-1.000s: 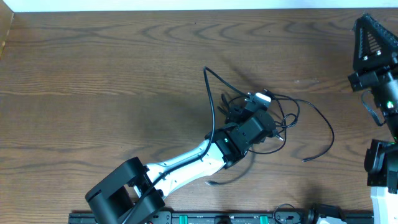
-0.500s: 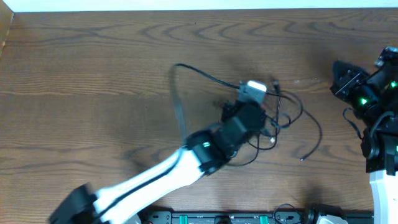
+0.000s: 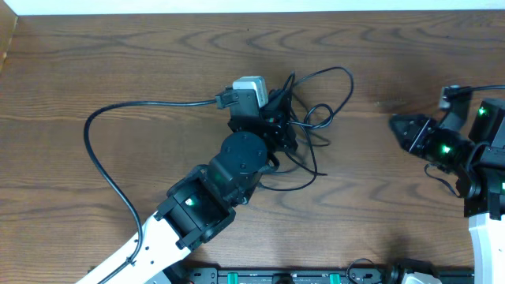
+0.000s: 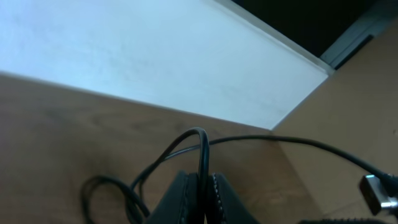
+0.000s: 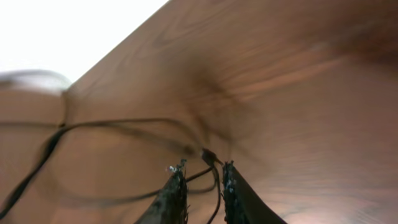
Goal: Untangle cables
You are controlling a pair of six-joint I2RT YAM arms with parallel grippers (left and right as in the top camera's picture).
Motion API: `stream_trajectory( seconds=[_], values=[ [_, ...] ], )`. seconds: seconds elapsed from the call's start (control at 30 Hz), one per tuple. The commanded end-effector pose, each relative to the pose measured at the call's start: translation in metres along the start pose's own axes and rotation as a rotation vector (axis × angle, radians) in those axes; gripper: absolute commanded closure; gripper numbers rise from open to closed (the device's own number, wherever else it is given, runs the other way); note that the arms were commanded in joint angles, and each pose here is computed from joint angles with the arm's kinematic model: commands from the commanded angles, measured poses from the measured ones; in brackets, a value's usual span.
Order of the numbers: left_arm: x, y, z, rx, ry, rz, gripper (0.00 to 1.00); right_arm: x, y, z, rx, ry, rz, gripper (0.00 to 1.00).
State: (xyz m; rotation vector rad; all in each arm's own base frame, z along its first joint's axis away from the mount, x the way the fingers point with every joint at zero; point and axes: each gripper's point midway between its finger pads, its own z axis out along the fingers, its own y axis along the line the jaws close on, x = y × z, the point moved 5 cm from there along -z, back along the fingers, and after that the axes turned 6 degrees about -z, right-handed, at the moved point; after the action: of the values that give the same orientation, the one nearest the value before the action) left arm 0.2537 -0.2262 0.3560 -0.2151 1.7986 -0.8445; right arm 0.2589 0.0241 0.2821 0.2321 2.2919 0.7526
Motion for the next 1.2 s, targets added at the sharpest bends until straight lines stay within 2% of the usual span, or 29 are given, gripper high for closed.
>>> stream_trajectory(
  seconds=[0.0,0.23,0.27,0.33,0.37,0.5,0.53,0.57,0.6,0.93,1.17],
  values=[
    [0.0,-0.003,-0.002,0.015,0.025,-0.166,0.92,0.015,0.027,-0.002,-0.258,0.076,-0.157,0.76],
    [0.013,-0.015,-0.003,0.105,0.14,-0.205,0.92,0.036,0.032,0.007,-0.291,0.163,-0.144,0.72],
    [0.014,-0.014,-0.003,0.101,0.144,-0.203,0.89,0.039,0.034,0.009,-0.3,0.177,-0.15,0.72],
    [0.018,-0.011,-0.002,0.084,0.157,-0.196,0.75,0.046,0.038,0.014,-0.317,0.204,-0.166,0.71],
    [0.02,-0.009,-0.001,0.075,0.164,-0.193,0.74,0.049,0.04,0.016,-0.322,0.216,-0.175,0.7],
    [0.027,-0.004,0.001,0.045,0.19,-0.18,0.74,0.06,0.041,0.027,-0.326,0.245,-0.2,0.68],
    [0.028,-0.003,0.001,0.041,0.194,-0.178,0.77,0.063,0.04,0.029,-0.321,0.251,-0.201,0.68],
    [0.028,-0.002,0.001,0.037,0.197,-0.176,0.9,0.066,0.038,0.031,-0.32,0.26,-0.199,0.68],
    [0.029,-0.002,0.001,0.035,0.198,-0.176,0.92,0.069,0.037,0.032,-0.32,0.269,-0.195,0.68],
    [0.022,-0.009,0.001,0.069,0.168,-0.217,0.93,0.08,0.04,0.035,-0.379,0.312,-0.164,0.67],
    [0.021,-0.009,0.002,0.067,0.159,-0.238,0.92,0.089,0.06,0.035,-0.475,0.341,-0.255,0.64]
  ],
)
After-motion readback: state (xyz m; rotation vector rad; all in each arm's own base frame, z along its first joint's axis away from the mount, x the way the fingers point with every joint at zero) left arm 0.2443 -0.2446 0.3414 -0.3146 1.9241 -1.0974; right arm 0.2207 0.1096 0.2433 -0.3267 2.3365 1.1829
